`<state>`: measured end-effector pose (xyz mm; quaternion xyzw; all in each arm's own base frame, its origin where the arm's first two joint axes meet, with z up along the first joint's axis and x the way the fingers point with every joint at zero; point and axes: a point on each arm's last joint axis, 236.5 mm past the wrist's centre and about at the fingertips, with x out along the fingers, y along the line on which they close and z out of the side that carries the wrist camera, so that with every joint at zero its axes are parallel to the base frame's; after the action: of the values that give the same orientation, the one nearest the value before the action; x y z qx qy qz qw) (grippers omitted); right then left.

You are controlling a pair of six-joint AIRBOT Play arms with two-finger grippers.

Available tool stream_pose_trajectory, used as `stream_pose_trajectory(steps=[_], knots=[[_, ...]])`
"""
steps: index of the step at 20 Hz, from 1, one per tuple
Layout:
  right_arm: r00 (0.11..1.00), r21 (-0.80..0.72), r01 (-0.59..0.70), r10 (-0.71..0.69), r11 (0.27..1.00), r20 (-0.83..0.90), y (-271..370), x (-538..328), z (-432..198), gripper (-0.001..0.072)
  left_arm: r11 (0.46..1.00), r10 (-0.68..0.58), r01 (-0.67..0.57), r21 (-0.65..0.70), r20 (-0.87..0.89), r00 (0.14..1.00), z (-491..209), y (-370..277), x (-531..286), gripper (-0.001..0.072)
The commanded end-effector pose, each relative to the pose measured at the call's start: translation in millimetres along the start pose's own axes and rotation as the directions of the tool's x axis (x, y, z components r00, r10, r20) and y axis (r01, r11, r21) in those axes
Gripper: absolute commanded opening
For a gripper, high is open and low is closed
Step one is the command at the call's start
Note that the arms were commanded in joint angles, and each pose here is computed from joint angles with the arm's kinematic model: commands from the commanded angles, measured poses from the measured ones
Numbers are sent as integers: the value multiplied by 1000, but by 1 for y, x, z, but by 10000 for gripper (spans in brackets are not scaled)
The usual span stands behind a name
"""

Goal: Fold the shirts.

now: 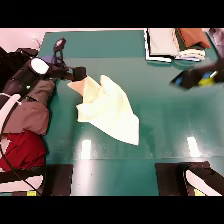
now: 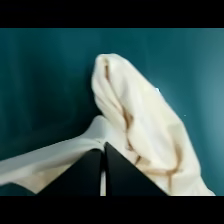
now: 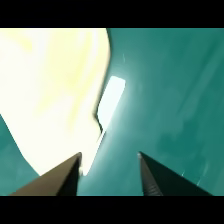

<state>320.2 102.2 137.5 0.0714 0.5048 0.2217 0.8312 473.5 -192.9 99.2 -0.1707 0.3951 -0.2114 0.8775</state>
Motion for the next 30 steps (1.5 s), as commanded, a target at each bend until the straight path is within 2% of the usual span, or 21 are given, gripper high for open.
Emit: stream_pose_trajectory(steps=[1, 3, 5, 8, 12, 16, 18, 21, 24, 27, 30], knots=[[973, 209, -23, 70, 978, -222, -23, 88, -103, 448, 999, 7, -7, 37, 12, 1000, 8, 1, -16, 24], [947, 341, -78, 177, 937, -267, -11, 133, -138, 447, 999, 6, -6, 38, 1, 1000, 5, 1, -16, 24], [936, 391, -109, 227, 914, -269, 3, 165, -149, 447, 999, 13, -13, 44, -2, 1000, 5, 3, -16, 24], [922, 404, -170, 290, 899, -257, 33, 199, -142, 447, 999, 16, -15, 48, -11, 1000, 2, 3, -16, 24], [908, 325, -194, 295, 926, -298, 58, 230, -126, 419, 998, 20, -19, 52, -19, 1000, 1, 4, -16, 24], [914, 236, -239, 300, 942, -272, 75, 245, -93, 26, 998, 29, -28, 64, -13, 1000, 2, 6, -18, 24], [929, 166, -253, 288, 953, -234, 75, 236, -67, 14, 995, 42, -44, 94, 21, 999, 11, 4, -29, 24], [968, -10, -201, 197, 980, -156, 54, 180, -14, 14, 973, 75, -109, 204, 166, 983, 50, -10, -82, 24], [994, -116, -96, 102, 989, 46, 31, 80, 52, 14, 925, 76, -208, 319, 381, 922, 100, -45, -178, 24], [952, -158, 15, 35, 987, 305, 26, -46, 102, 14, 896, -10, -253, 364, 586, 810, 130, -98, -292, 24], [853, -176, 153, -40, 973, 521, 36, -163, 116, 13, 880, -112, -272, 389, 727, 677, 130, -144, -399, 24]])
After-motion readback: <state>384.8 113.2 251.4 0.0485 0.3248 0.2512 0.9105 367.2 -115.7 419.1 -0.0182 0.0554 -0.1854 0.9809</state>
